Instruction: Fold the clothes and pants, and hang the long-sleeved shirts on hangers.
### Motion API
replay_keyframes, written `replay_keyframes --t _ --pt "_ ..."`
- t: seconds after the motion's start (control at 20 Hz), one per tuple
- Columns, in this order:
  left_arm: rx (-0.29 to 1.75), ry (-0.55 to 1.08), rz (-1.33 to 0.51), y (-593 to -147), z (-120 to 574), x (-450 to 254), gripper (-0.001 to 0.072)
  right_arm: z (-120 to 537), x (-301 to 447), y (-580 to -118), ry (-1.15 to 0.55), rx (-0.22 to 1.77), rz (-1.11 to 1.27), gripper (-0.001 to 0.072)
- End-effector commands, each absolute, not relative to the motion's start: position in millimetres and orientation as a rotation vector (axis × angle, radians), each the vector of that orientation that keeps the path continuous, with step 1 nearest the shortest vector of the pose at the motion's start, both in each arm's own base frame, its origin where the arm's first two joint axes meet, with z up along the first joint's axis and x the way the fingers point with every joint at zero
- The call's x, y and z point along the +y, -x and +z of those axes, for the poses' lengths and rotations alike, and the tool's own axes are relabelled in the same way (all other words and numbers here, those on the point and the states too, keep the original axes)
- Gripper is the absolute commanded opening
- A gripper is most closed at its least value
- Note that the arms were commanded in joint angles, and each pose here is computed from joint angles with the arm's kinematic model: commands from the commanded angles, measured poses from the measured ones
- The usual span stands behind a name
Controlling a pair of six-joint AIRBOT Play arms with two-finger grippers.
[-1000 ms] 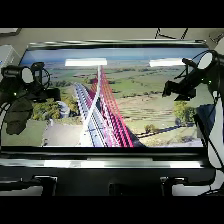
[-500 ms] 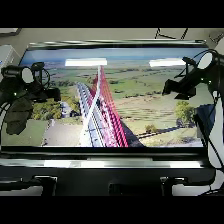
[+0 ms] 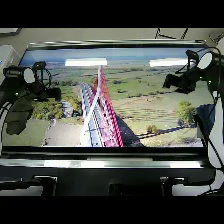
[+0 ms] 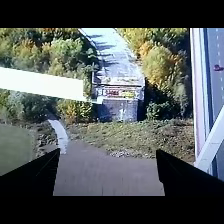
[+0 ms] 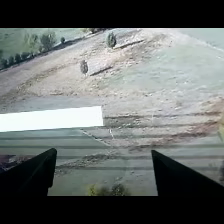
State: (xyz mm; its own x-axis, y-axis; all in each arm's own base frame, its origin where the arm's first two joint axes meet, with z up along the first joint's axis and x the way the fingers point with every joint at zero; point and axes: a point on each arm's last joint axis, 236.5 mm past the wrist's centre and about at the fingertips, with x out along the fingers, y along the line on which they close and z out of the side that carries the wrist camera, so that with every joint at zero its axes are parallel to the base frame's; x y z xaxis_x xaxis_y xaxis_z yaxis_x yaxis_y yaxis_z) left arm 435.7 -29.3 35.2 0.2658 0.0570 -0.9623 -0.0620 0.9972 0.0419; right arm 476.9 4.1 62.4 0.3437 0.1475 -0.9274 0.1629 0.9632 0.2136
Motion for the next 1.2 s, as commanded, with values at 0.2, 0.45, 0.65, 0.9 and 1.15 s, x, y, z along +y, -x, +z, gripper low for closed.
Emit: replay_keyframes --t 0.2,0.45,0.65,0.9,1.15 --pt "1.27 0.085 0.493 -415.3 61.4 152.1 0.0709 56.6 7.2 -458.0 -0.265 1.309 0.013 0.0687" --pt "1.144 0.627 0.659 -372.6 20.9 251.2 0.0709 55.4 21.2 -441.3 -0.303 1.382 0.06 0.0687" --pt "1.146 0.732 0.723 -355.0 -24.7 284.5 0.0708 58.1 31.3 -442.2 -0.365 1.381 0.07 0.0687" --pt "1.254 0.815 0.529 -377.8 -81.3 246.5 0.0709 57.7 31.8 -438.8 -0.408 1.399 0.036 0.0688" --pt "1.293 0.79 0.442 -385.2 -97.6 231.9 0.0677 56.0 32.8 -427.8 -0.422 1.448 0.023 0.0687"
